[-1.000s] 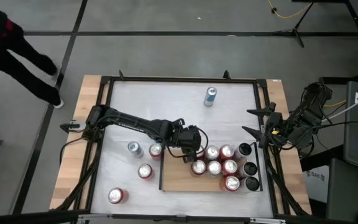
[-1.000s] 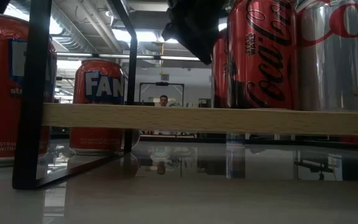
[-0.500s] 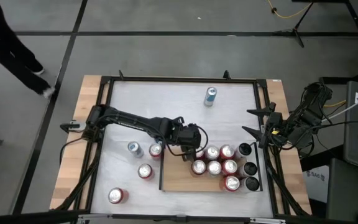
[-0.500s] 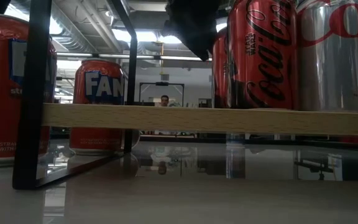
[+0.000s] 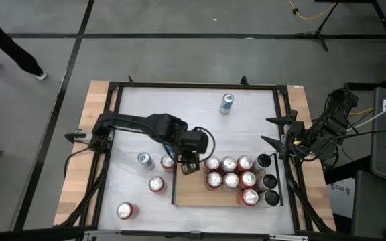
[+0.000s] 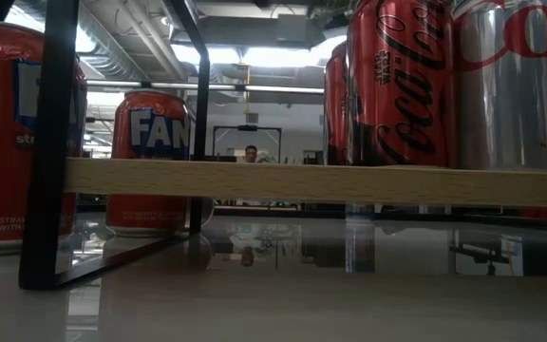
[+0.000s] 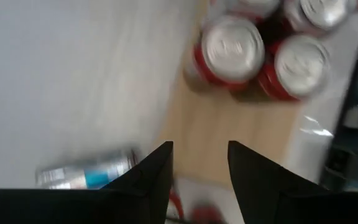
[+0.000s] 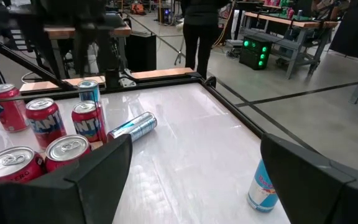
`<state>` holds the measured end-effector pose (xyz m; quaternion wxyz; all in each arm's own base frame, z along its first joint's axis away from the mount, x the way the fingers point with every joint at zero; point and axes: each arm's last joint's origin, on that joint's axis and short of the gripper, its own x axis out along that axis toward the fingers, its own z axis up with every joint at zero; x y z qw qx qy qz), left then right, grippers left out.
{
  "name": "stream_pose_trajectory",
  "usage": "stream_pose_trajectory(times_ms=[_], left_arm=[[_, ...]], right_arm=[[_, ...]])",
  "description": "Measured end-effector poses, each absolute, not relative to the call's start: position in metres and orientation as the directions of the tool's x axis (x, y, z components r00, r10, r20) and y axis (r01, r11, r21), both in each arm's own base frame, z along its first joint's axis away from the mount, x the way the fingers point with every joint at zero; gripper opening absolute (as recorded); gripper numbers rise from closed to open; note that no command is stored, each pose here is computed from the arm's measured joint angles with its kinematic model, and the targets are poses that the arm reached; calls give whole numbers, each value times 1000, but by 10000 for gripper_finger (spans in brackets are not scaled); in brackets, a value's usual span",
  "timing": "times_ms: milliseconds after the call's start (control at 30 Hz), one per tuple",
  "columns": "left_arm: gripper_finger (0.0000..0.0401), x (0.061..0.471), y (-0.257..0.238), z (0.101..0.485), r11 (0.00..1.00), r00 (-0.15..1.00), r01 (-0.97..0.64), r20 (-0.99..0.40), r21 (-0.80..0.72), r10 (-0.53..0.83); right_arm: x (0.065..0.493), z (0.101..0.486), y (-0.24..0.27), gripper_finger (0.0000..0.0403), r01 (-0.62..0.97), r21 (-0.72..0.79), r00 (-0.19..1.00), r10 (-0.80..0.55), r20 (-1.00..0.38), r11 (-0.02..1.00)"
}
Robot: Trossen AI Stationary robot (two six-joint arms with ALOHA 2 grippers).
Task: Place canned beverage on shelf
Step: Adjust the top left soda can on the shelf, then put the left center orange soda can on the shelf
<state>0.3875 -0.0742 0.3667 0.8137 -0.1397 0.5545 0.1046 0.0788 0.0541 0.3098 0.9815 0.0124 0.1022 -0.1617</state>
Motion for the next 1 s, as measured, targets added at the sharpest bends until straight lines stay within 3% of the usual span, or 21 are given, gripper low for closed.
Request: stream_pose_trajectory(times_ms=[167,533,700,1000], left_arm=[[145,371,-83,386,915,335,-374,-942,-148,-15],[157,374,-92,390,939,402,-297,-915,-170,-39],[204,374,-93,390,942,399,-283,-916,-178,-54],[324,373,-95,389,949,397,-262,-916,-175,-59]], right_arm=[[79,310,54,347,320,-9,927,-315,-205,947],[79,310,54,347,320,-11,927,-315,-205,948],[79,309,54,347,320,-16,926,-316,-207,947],[78,308,53,347,319,-37,923,-320,-215,947]])
